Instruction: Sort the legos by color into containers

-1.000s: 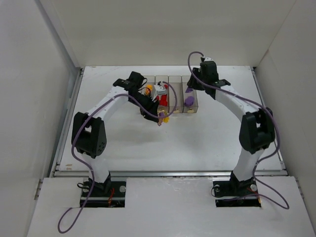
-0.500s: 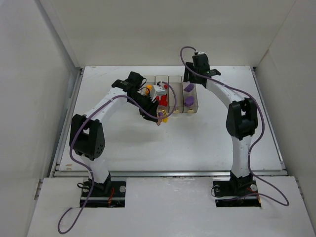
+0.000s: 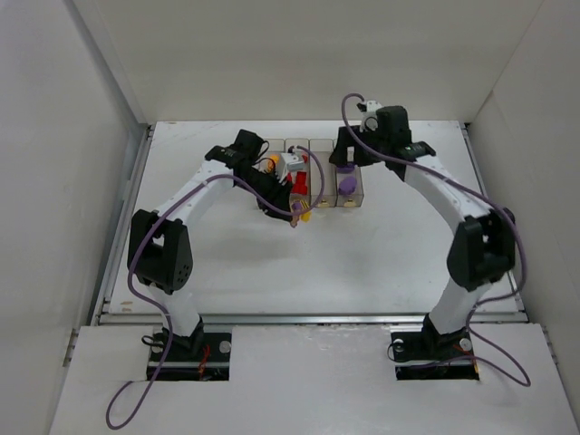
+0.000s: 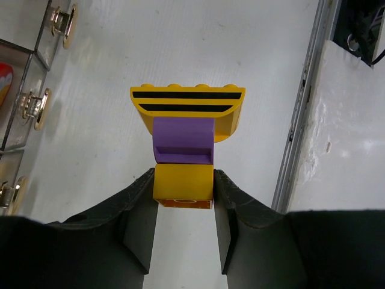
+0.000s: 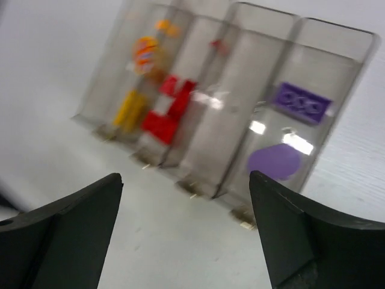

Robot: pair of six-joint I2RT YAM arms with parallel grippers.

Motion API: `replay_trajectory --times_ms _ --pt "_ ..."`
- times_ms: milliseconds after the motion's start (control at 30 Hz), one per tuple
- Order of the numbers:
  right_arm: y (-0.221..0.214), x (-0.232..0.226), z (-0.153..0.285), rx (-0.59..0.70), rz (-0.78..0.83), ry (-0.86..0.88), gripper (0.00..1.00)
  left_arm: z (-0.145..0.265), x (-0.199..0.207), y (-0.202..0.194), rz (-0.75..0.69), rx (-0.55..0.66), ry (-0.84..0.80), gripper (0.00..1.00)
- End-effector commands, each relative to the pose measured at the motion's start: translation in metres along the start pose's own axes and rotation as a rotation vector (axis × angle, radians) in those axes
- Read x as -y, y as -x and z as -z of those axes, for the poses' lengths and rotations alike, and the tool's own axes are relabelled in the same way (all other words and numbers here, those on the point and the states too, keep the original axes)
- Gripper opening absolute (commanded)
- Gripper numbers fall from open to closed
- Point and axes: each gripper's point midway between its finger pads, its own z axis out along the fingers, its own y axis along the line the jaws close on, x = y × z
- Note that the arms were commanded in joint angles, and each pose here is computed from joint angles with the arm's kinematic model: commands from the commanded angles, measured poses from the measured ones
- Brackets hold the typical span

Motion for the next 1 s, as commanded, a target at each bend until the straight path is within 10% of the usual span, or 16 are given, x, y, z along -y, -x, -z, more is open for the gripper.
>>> replay_trajectory --times_ms 0,467,833,967 --pt "0.027 -0.092 0.081 0.159 0.167 0.466 0.92 0.017 0.01 0.037 -0.06 0.104 -0.003 0.0" --pt "-0.044 -0.148 0.107 0.022 0.163 0.71 1.0 0.016 0.022 0.067 -0.019 0.177 -0.081 0.0" --pt "-0.052 -0.155 0.093 -0.045 0.116 0.761 0.62 0.016 0.027 0.074 -0.055 0.187 -0.066 0.0" --pt "-0.052 -0.155 0.093 -0.048 0.107 0.758 0.68 0.018 0.029 0.076 -0.062 0.192 -0.063 0.0"
